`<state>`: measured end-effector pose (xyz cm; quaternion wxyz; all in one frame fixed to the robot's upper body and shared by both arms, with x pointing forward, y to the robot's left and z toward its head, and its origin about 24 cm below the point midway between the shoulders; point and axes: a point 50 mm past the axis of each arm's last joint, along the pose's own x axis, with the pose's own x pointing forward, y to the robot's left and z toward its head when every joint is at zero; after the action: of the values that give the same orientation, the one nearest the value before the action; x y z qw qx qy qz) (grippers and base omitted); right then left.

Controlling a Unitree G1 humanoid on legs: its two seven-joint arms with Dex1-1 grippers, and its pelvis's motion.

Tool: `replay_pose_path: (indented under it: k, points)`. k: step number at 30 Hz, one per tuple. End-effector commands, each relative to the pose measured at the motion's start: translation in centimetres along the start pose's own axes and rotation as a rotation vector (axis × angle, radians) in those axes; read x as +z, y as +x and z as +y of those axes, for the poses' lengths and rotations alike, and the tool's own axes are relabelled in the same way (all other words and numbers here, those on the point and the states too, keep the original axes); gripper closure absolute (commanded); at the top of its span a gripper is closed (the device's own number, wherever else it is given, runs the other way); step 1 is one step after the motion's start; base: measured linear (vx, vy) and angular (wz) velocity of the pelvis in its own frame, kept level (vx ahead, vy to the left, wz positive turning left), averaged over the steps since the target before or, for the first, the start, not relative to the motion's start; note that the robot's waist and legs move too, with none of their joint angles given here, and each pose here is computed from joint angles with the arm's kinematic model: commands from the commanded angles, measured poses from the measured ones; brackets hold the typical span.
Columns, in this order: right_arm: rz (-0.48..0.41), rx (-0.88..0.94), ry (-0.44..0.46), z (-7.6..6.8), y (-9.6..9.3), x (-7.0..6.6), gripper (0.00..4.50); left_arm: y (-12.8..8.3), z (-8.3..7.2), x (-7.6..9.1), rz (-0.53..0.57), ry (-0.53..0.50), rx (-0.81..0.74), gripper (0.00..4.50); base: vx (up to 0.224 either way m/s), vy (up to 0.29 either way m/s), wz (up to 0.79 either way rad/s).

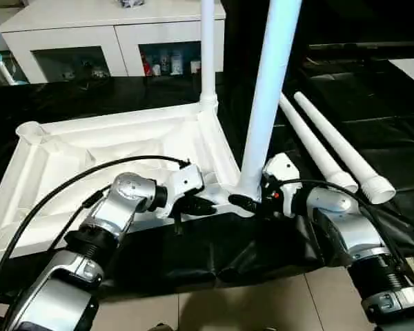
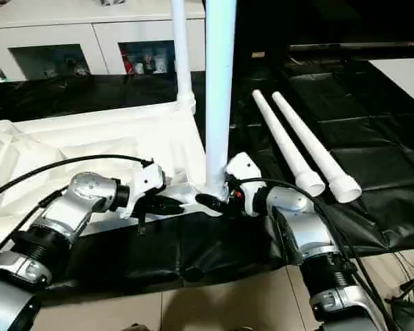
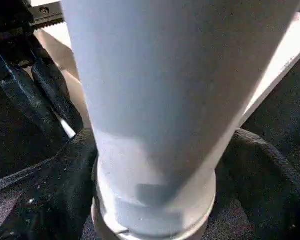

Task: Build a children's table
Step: Rotate leg to tighten

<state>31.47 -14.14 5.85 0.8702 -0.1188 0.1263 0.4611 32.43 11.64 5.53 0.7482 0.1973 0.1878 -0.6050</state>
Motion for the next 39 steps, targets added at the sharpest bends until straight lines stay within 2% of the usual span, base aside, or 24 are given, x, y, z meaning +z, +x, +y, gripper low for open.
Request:
replay_pose_path:
  k: [1,9,15,28,39]
  points:
    - [0.009,0.005,0.004,0.1,-0.2,-0.2,0.62,-0.4,0.4,0.3,-0.015,0.003,0.032,4.5,0.0,0.0,0.0]
    - [0.017,0.012,-0.008,0.2,-0.3,-0.4,0.62,-0.3,0.6,-0.2,-0.057,-0.017,0.096,4.5,0.0,0.0,0.0]
    - [0.015,0.012,0.001,0.3,-0.3,-0.5,0.62,-0.3,0.1,-0.6,-0.098,-0.04,0.081,4.5,0.0,0.0,0.0]
    - [-0.033,0.0,0.041,0.1,0.0,-0.3,1.69,-0.2,0.0,-0.9,-0.077,-0.038,0.082,4.5,0.0,0.0,0.0]
    - [-0.031,0.001,0.054,0.3,0.1,-0.7,1.81,-0.2,-0.1,-1.0,-0.066,-0.041,0.069,4.5,0.0,0.0,0.0]
